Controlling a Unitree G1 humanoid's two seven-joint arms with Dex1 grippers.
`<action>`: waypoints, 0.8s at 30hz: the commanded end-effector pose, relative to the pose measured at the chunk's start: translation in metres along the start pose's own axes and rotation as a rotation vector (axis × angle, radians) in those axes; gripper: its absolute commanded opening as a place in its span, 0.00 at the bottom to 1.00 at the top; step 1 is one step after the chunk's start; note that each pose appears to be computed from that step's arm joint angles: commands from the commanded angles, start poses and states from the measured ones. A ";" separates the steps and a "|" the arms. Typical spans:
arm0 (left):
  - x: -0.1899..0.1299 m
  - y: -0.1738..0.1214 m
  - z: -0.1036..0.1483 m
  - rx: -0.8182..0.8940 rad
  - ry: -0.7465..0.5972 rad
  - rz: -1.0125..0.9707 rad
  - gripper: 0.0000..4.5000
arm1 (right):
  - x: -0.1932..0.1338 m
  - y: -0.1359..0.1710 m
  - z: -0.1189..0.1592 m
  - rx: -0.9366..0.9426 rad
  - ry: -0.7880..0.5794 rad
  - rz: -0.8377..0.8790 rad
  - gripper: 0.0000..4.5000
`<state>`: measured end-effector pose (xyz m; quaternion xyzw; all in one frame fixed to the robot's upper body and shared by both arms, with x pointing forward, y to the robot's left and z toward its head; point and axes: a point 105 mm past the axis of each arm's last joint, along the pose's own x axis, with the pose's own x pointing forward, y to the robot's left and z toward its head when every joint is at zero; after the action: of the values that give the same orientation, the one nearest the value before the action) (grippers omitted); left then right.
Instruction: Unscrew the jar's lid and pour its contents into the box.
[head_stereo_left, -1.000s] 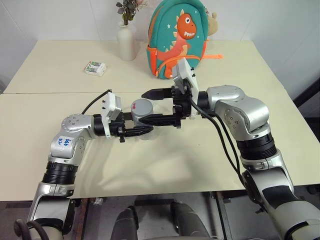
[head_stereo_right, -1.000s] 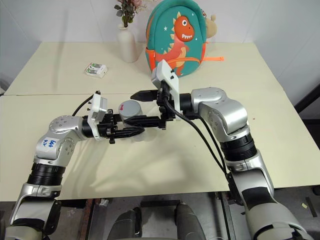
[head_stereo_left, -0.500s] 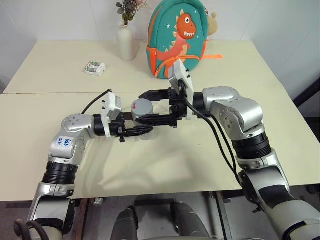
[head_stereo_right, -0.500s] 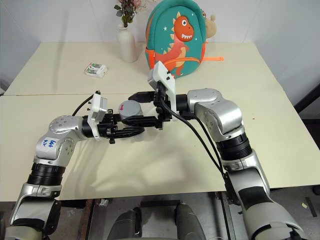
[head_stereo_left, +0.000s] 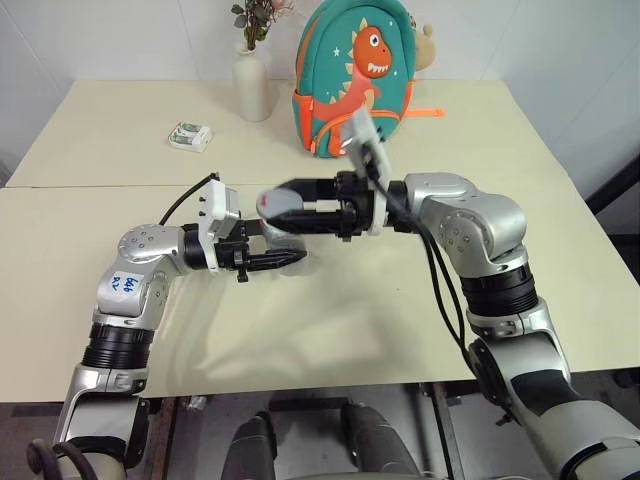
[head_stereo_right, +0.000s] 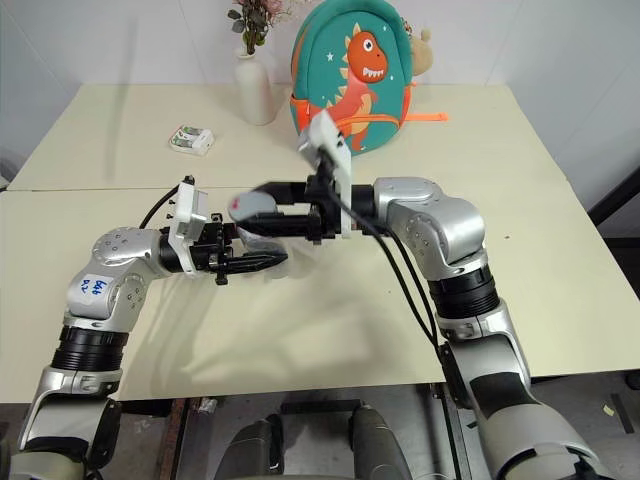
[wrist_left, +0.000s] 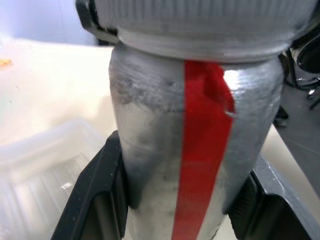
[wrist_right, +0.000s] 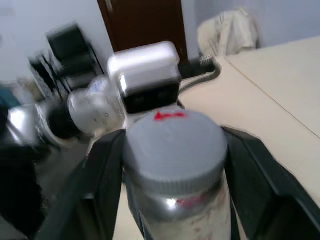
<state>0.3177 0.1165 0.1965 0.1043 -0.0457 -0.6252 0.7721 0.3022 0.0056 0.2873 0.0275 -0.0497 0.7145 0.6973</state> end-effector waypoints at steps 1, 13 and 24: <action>-0.001 -0.002 0.000 0.017 0.010 -0.005 0.46 | -0.009 0.010 0.030 -0.029 -0.103 0.011 0.56; -0.011 -0.001 0.016 0.013 -0.061 0.021 0.46 | -0.115 -0.042 -0.027 -0.113 0.026 -0.549 0.56; -0.015 0.010 0.025 -0.004 -0.086 0.055 0.46 | -0.173 -0.050 -0.137 -0.119 0.228 -0.763 0.56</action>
<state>0.3191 0.1290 0.2096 0.0759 -0.0574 -0.6091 0.7873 0.3627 -0.1506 0.1386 -0.0474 0.0102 0.3966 0.9167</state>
